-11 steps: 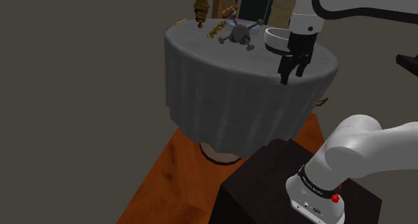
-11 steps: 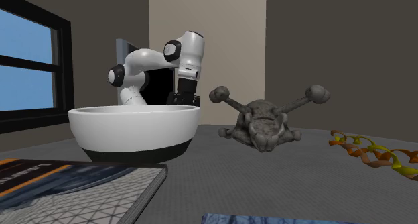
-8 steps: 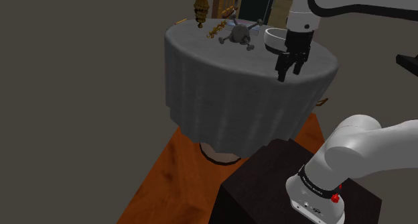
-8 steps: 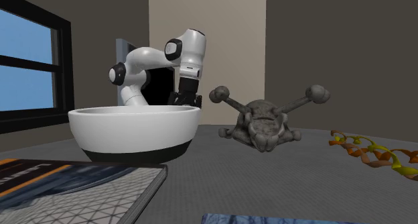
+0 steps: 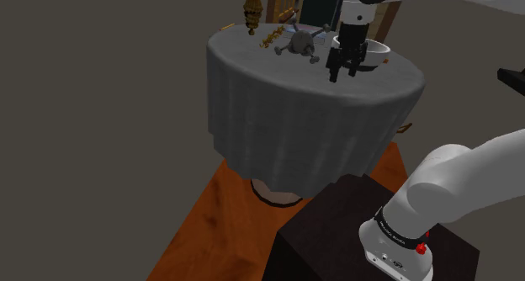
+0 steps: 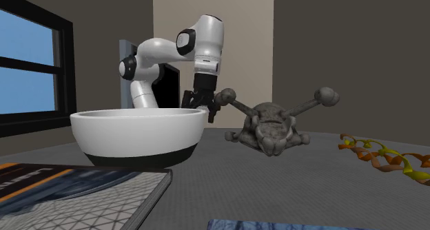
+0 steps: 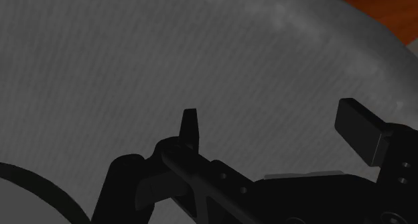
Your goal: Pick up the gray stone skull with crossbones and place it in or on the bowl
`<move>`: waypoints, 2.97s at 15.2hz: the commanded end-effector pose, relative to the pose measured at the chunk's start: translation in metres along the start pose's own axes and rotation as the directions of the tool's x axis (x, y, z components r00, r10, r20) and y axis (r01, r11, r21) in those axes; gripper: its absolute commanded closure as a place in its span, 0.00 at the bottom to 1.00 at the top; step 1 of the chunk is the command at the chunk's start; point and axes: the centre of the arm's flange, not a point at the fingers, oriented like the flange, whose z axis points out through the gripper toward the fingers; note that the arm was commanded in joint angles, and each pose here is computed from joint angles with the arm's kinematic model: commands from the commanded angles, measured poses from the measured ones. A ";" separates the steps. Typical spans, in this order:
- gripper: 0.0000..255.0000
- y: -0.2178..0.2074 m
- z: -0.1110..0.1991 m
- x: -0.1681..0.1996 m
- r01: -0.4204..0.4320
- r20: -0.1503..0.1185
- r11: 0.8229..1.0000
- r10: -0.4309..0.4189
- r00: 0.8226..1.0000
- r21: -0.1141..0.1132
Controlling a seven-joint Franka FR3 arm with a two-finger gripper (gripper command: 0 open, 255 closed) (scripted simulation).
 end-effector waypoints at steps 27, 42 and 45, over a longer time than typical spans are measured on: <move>0.00 0.067 -0.003 0.182 -0.056 -0.054 0.996 0.060 0.997 0.068; 1.00 0.068 -0.013 0.181 -0.056 -0.054 0.996 0.060 0.997 0.068; 1.00 0.069 -0.029 0.179 -0.056 -0.054 0.996 0.060 0.997 0.068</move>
